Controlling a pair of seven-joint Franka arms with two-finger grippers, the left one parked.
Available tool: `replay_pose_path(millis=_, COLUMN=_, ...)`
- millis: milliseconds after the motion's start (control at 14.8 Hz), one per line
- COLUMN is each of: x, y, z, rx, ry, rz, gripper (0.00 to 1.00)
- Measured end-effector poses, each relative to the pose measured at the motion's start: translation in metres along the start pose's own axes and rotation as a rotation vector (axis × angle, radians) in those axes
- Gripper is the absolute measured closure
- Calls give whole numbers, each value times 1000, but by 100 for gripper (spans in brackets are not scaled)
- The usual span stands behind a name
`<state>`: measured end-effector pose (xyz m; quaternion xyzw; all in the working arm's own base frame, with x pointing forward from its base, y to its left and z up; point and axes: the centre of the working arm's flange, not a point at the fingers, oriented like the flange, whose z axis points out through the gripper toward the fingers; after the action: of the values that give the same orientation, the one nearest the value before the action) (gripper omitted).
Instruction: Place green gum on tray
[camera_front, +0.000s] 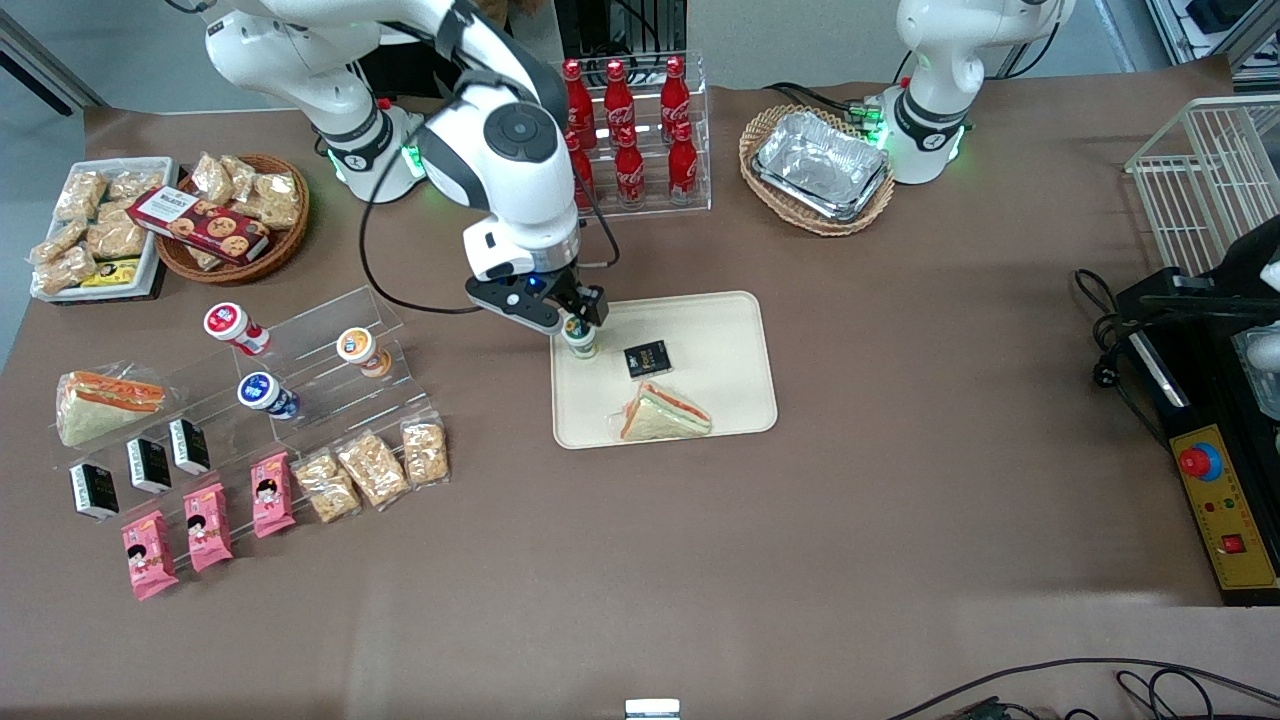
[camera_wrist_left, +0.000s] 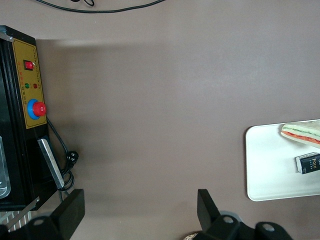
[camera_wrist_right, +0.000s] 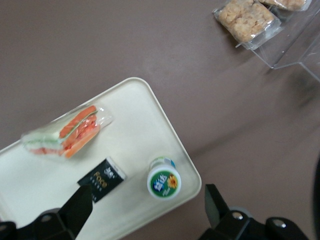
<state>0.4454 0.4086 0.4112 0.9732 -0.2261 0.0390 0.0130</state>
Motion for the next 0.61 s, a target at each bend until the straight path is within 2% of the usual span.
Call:
replay_pose_path(millis=203, x=22, y=6, z=-53, rx=-34, ry=-46, rz=-65, gripper=0)
replay_pose_path(millis=339, x=47, y=23, z=-74, rx=-59, ry=-54, rz=-149, gripper=0)
replay_pose_path(millis=610, x=115, y=77, z=-95, rx=-76, ry=-59, rz=-344, gripper=0)
